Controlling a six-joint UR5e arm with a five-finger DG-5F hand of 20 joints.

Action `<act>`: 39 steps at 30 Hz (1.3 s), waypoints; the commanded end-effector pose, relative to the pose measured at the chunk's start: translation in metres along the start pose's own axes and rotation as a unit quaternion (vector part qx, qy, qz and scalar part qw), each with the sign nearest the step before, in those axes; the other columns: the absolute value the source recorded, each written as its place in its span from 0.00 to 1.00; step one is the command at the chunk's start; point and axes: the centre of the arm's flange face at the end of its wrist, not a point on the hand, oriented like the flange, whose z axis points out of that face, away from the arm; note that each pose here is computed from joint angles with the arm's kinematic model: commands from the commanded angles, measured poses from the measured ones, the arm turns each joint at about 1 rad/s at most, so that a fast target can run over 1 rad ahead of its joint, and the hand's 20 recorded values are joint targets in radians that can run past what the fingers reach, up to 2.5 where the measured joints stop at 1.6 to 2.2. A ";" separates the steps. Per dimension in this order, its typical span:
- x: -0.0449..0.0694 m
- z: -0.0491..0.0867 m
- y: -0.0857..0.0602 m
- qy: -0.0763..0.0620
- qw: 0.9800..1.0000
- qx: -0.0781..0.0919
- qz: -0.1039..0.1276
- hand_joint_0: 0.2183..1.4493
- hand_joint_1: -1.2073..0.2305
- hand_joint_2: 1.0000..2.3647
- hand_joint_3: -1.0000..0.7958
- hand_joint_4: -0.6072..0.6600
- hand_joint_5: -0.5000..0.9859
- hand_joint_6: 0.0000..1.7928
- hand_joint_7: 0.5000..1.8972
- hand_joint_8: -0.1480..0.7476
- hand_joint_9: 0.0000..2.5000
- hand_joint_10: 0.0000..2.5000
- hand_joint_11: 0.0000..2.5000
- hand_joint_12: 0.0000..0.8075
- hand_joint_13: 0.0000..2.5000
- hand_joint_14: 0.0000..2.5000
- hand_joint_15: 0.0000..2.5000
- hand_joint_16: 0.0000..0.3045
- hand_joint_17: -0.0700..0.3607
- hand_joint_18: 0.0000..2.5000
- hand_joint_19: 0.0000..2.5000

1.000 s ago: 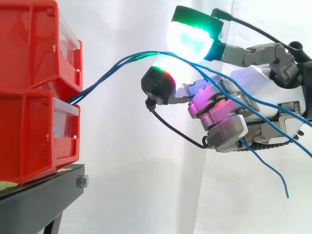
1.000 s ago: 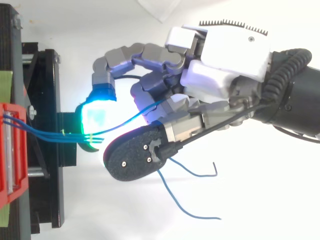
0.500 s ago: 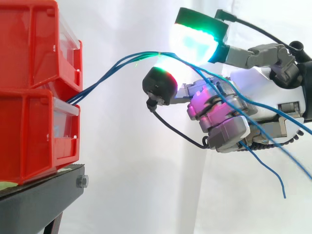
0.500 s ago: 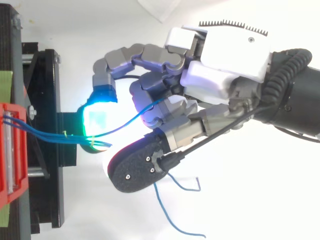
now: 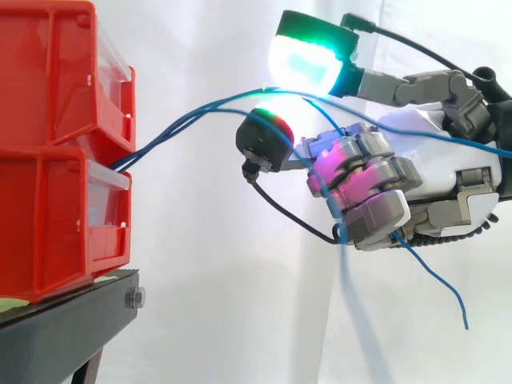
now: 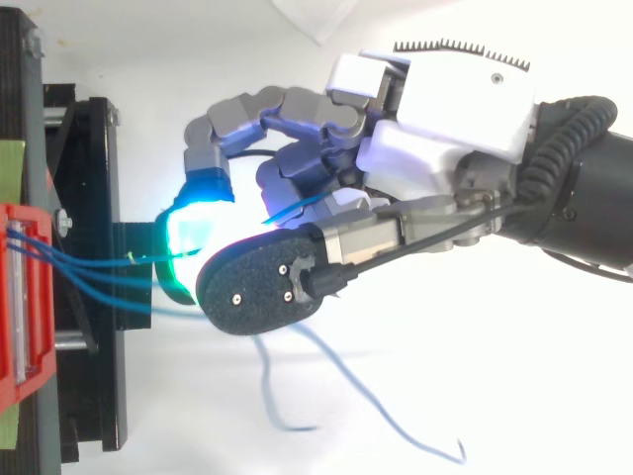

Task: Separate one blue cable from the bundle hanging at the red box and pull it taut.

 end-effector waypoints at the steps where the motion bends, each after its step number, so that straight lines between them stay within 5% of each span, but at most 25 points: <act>1: 0.000 0.000 0.000 0.000 1.000 0.000 0.000 0.36 0.26 0.01 0.35 0.48 0.21 0.47 0.59 0.50 0.27 1.00 0.72 0.41 0.37 0.67 0.68 0.12 0.36 0.47 0.49; 10: 0.000 0.000 0.000 -0.001 1.000 0.000 0.000 0.39 0.21 0.00 0.28 0.54 0.20 0.47 0.55 0.49 0.26 1.00 0.69 0.41 0.37 0.65 0.68 0.12 0.36 0.46 0.49; 14: 0.000 0.000 0.000 -0.001 1.000 0.000 0.000 0.26 0.36 0.00 0.28 0.57 0.21 0.46 0.52 0.51 0.28 0.99 0.70 0.43 0.37 0.65 0.67 0.13 0.38 0.46 0.48; 22: 0.000 0.000 0.001 -0.001 1.000 -0.001 0.000 0.25 0.50 0.00 0.28 0.58 0.22 0.44 0.51 0.51 0.28 0.96 0.70 0.44 0.38 0.65 0.65 0.14 0.38 0.46 0.49; 31: 0.000 0.000 0.000 -0.001 1.000 0.000 0.000 0.30 0.37 0.00 0.32 0.56 0.21 0.45 0.58 0.50 0.29 0.92 0.72 0.42 0.38 0.61 0.67 0.13 0.36 0.45 0.50; 39: 0.000 0.000 0.000 -0.001 1.000 0.000 0.000 0.31 0.29 0.02 0.46 0.40 0.21 0.47 0.60 0.48 0.29 0.92 0.72 0.41 0.39 0.59 0.69 0.12 0.36 0.45 0.49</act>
